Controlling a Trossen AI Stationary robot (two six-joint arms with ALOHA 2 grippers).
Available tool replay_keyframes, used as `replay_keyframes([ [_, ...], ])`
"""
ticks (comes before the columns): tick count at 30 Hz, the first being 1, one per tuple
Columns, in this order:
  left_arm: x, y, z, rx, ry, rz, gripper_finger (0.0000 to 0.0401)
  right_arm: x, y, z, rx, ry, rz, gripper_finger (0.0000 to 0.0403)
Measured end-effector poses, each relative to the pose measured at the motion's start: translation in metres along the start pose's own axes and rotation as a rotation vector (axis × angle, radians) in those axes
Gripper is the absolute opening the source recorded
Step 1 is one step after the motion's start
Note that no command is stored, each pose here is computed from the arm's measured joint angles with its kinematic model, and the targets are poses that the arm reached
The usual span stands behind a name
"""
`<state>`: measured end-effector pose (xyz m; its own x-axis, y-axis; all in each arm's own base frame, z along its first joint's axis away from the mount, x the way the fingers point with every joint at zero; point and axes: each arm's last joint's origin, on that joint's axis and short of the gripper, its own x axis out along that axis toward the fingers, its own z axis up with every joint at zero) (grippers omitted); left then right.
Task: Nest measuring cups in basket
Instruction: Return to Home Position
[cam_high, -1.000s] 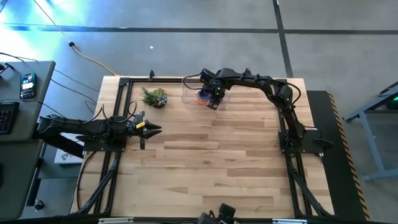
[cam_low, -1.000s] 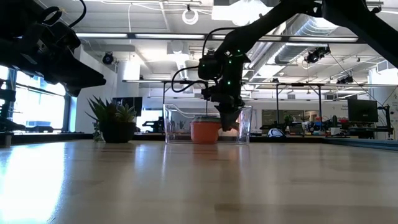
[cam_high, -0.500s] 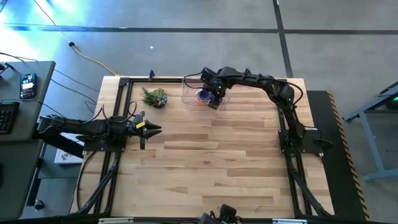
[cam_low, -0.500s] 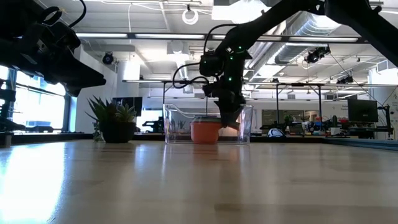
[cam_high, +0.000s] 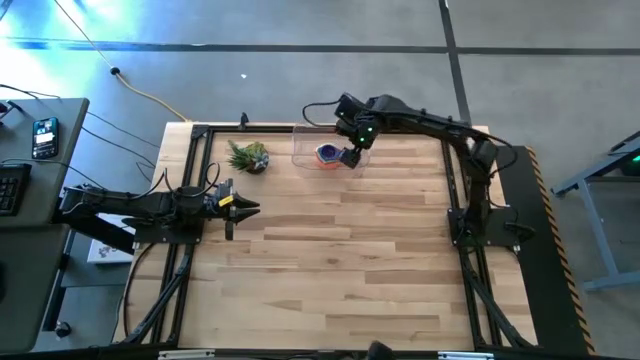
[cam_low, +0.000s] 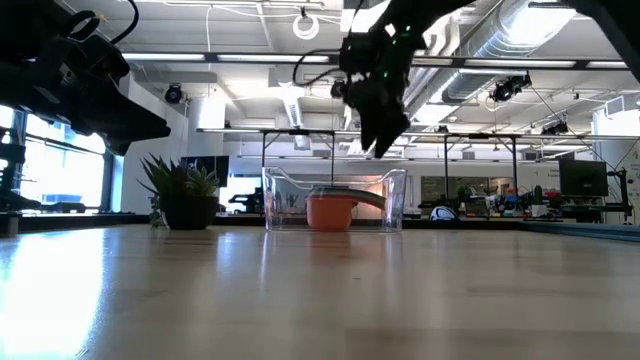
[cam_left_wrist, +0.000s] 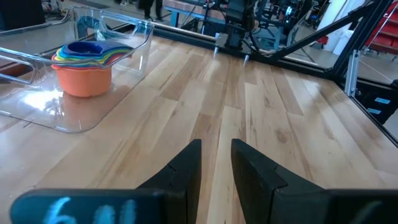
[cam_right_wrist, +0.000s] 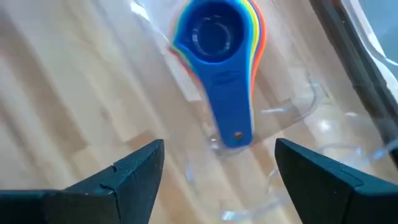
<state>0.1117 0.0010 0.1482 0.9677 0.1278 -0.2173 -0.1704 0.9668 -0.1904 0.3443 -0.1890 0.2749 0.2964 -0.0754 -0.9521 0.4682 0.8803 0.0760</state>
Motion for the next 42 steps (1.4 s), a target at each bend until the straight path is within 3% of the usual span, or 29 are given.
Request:
replay_keyframes([
  [4, 0.000, 0.000, 0.000, 0.000, 0.000, 0.000, 0.0078, -0.035, 0.011, -0.007, 0.014, -0.086, 0.002, 0.0298],
  [9, 0.000, 0.000, 0.000, 0.000, 0.000, 0.000, 0.0078, -0.083, 0.037, -0.022, 0.002, -0.248, -0.084, 0.0298],
  [15, 0.000, 0.000, 0.000, 0.000, 0.000, 0.000, 0.0078, -0.109, 0.052, -0.080, 0.005, -0.551, -0.119, 0.0298],
  [21, 0.000, 0.000, 0.000, 0.000, 0.000, 0.000, 0.0078, -0.112, 0.047, -0.154, 0.073, -0.780, -0.048, 0.0298],
  [30, 0.000, 0.000, 0.000, 0.000, 0.000, 0.000, 0.0078, -0.090, 0.041, -0.253, 0.184, -1.093, 0.113, 0.0298],
  [35, 0.000, 0.000, 0.000, 0.000, 0.000, 0.000, 0.0078, -0.073, 0.035, -0.288, 0.201, -1.207, 0.227, 0.0298],
  [42, 0.000, 0.000, 0.000, 0.000, 0.000, 0.000, 0.0078, -0.051, 0.026, -0.315, 0.231, -1.284, 0.304, 0.0298],
])
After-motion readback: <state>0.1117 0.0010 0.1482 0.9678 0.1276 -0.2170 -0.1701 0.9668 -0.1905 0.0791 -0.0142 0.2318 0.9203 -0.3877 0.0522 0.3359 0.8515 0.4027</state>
